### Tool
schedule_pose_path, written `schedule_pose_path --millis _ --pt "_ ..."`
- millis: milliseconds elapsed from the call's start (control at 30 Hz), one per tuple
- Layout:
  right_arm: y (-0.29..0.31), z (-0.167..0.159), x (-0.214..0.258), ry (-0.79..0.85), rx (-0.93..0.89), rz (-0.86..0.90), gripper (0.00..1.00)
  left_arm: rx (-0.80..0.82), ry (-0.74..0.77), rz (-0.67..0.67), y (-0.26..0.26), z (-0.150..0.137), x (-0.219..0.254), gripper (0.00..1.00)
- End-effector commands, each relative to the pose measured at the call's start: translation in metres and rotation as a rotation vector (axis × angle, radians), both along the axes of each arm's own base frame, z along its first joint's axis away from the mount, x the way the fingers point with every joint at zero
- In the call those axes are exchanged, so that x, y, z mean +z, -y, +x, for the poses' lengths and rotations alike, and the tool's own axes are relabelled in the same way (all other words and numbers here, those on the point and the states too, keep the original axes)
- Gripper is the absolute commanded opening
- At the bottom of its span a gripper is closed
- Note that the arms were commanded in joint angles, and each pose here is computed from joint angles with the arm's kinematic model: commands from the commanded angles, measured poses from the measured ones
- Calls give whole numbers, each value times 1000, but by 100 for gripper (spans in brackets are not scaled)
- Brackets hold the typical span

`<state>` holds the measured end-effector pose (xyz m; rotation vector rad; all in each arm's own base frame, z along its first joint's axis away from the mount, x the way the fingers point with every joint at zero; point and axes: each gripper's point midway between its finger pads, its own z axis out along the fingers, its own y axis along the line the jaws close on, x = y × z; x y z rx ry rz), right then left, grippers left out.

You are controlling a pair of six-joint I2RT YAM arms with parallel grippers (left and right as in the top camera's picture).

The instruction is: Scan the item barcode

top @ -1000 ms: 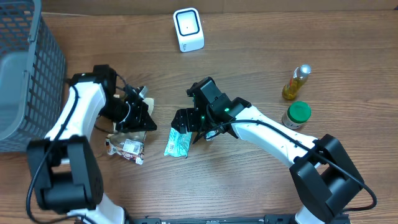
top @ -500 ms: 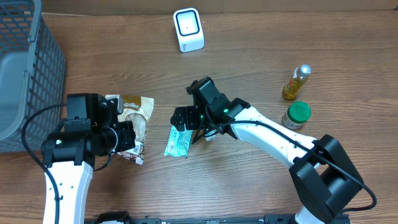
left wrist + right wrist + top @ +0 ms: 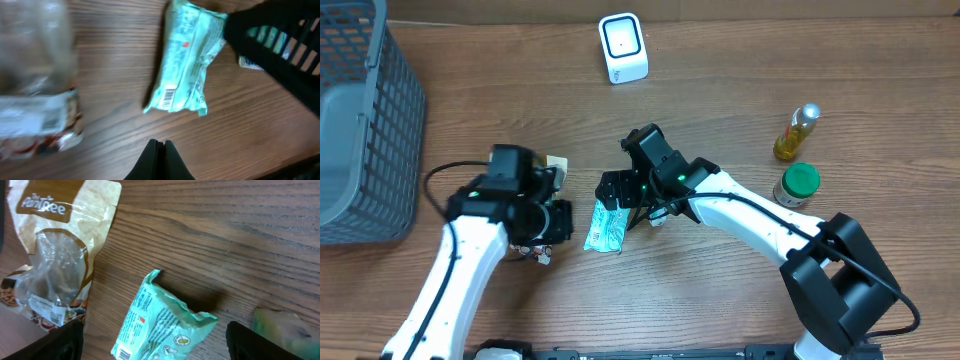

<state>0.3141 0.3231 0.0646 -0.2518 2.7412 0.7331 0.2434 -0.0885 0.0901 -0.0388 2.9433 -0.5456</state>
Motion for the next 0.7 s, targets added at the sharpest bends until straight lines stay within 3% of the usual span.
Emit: schedule_pose_path --millis 0,333,667 --pt "-2 -2 -6 -1 6 -10 88 -12 -55 14 12 -2 -17 4" --pt "0 5 -7 28 -14 -28 88 -89 -127 30 39 -4 -49 4" --pt "2 8 -15 36 -25 -48 88 -63 -145 60 40 3 -66 4"
